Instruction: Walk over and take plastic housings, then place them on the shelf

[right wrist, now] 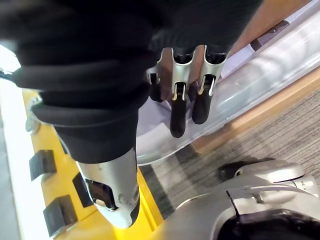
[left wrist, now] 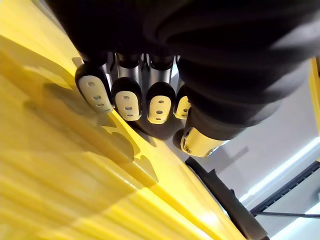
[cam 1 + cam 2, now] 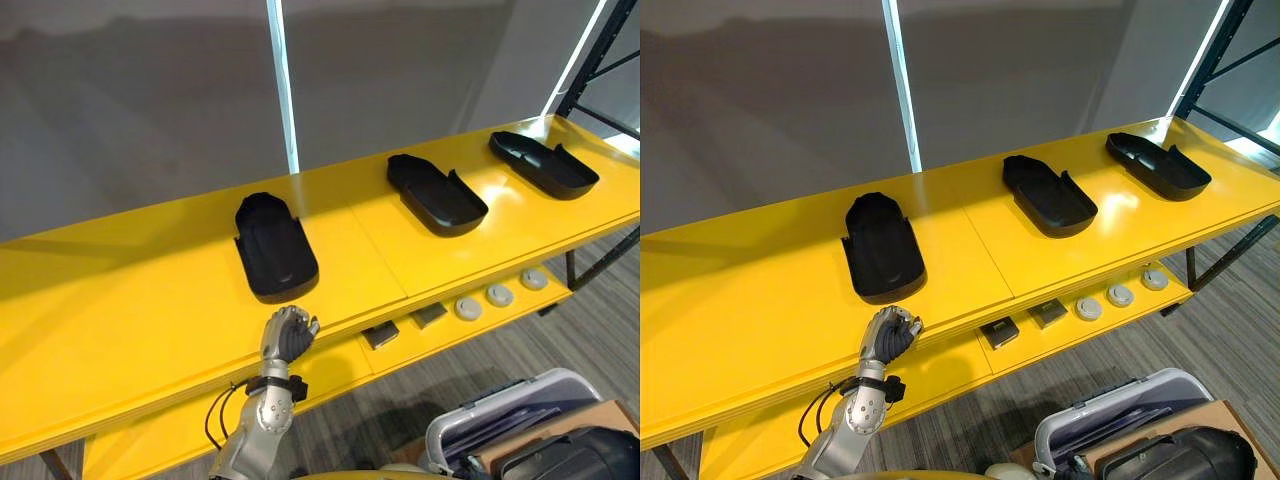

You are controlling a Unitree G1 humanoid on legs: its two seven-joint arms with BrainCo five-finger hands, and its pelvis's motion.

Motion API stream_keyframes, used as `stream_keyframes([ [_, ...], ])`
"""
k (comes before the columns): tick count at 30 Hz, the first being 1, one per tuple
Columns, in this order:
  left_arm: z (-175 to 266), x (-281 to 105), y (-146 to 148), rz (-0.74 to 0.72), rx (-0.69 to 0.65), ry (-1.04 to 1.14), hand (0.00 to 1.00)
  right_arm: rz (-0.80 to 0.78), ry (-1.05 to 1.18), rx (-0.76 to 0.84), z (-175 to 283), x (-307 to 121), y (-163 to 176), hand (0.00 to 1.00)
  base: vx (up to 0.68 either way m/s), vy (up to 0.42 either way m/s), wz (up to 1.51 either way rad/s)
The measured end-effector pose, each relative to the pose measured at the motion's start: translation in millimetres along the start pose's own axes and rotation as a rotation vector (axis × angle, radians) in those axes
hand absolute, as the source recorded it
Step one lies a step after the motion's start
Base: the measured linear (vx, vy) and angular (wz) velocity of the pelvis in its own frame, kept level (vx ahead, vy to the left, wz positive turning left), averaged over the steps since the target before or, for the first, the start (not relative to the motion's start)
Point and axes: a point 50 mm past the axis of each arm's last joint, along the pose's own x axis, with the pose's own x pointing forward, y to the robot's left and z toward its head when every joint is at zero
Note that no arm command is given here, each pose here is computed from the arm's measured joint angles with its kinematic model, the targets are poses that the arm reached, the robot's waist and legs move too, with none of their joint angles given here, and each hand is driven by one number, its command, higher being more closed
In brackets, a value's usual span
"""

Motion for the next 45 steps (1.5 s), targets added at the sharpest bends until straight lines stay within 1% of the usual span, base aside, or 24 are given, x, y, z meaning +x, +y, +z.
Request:
stream_keyframes([
  [18, -10, 27, 18, 0.076, -0.038, 0.097, 1.00, 0.023, 0.002, -0.035, 5, 3, 3, 0.00, -0.01, -0.003, -0.04],
  [23, -11, 31, 24, 0.107, -0.076, 0.115, 1.00, 0.024, 0.001, -0.035, 6, 3, 3, 0.00, 0.00, -0.002, 0.01],
  [33, -8, 39, 22, 0.106, -0.129, 0.122, 1.00, 0.024, 0.003, -0.035, 6, 3, 3, 0.00, 0.00, -0.006, 0.05],
  [38, -1, 40, 26, 0.119, -0.200, 0.098, 1.00, 0.024, 0.004, -0.035, 6, 3, 3, 0.00, -0.01, -0.002, 0.03],
  [42, 40, 40, 56, 0.223, -0.271, -0.115, 1.00, 0.025, 0.005, -0.036, 6, 4, 3, 0.00, 0.00, -0.001, 0.19],
  [45, 69, 31, 93, 0.365, -0.344, -0.306, 1.00, 0.023, 0.014, -0.044, 6, 6, 2, 0.00, -0.01, 0.006, 0.10],
])
